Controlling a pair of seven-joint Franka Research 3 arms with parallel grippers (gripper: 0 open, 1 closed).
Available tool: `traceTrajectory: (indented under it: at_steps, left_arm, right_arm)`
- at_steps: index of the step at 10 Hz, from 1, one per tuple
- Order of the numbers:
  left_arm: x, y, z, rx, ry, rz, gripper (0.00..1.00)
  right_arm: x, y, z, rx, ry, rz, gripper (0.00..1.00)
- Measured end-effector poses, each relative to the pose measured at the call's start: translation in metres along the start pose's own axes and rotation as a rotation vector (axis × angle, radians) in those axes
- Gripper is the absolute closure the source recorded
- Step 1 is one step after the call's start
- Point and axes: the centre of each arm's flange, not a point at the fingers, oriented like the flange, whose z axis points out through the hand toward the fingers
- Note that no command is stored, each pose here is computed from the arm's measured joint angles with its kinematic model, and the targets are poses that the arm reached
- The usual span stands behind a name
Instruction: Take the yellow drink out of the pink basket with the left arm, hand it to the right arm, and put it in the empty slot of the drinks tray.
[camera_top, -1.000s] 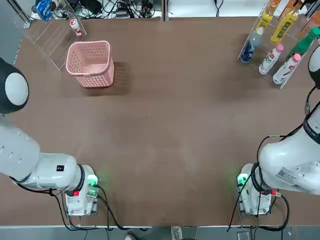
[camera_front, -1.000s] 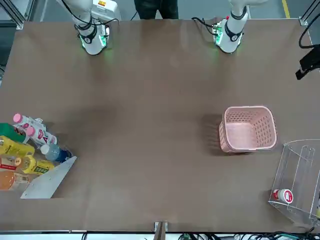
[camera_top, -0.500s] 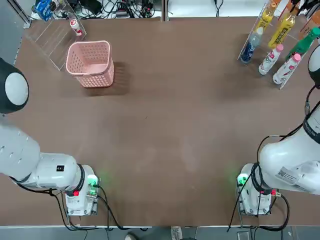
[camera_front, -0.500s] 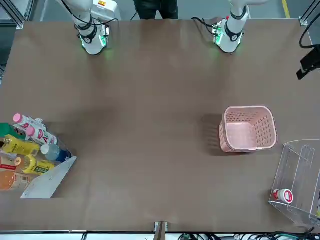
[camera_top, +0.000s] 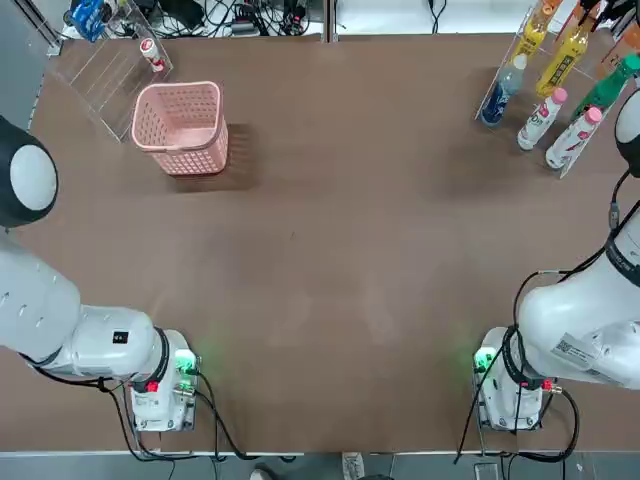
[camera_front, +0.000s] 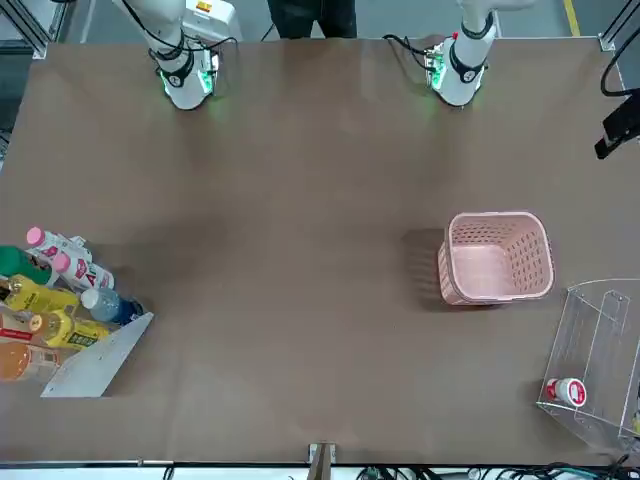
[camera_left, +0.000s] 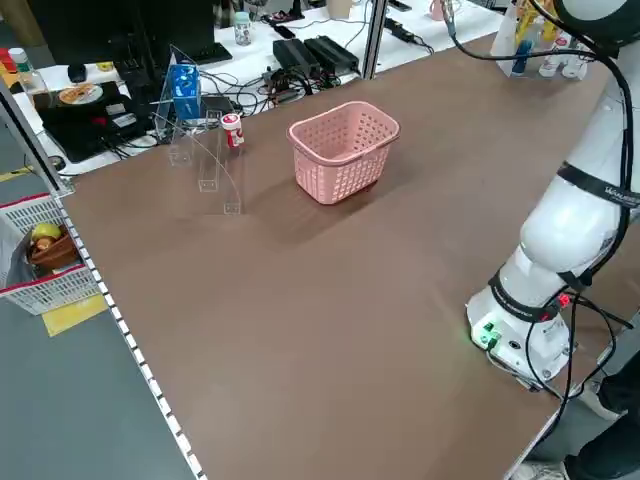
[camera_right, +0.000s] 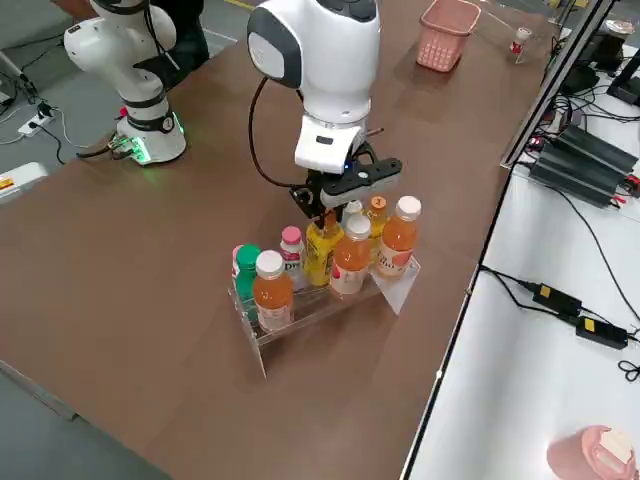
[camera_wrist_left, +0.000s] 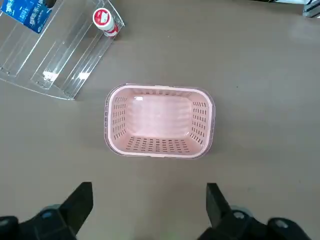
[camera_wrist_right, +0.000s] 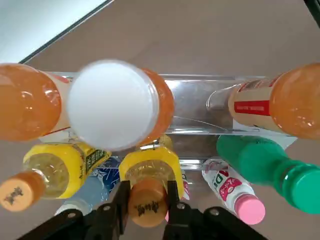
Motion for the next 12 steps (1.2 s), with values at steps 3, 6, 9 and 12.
traceTrajectory:
  at_steps: [3, 6, 9, 12]
  left_arm:
    - [0.000, -0.002, 0.000, 0.001, 0.000, -0.003, 0.00]
    - [0.000, -0.007, 0.000, 0.001, 0.001, 0.028, 0.00]
    - [0.000, -0.007, -0.001, 0.001, 0.001, 0.031, 0.00]
    - [0.000, -0.007, -0.001, 0.001, 0.001, 0.032, 0.00]
  right_arm:
    - [0.002, -0.001, 0.010, 0.001, 0.001, 0.000, 0.66]
    - [0.004, -0.001, 0.019, -0.001, -0.008, -0.001, 0.66]
    - [0.005, -0.001, 0.017, 0.000, -0.001, -0.001, 0.54]
    - [0.006, -0.001, 0.011, 0.003, 0.011, 0.000, 0.37]
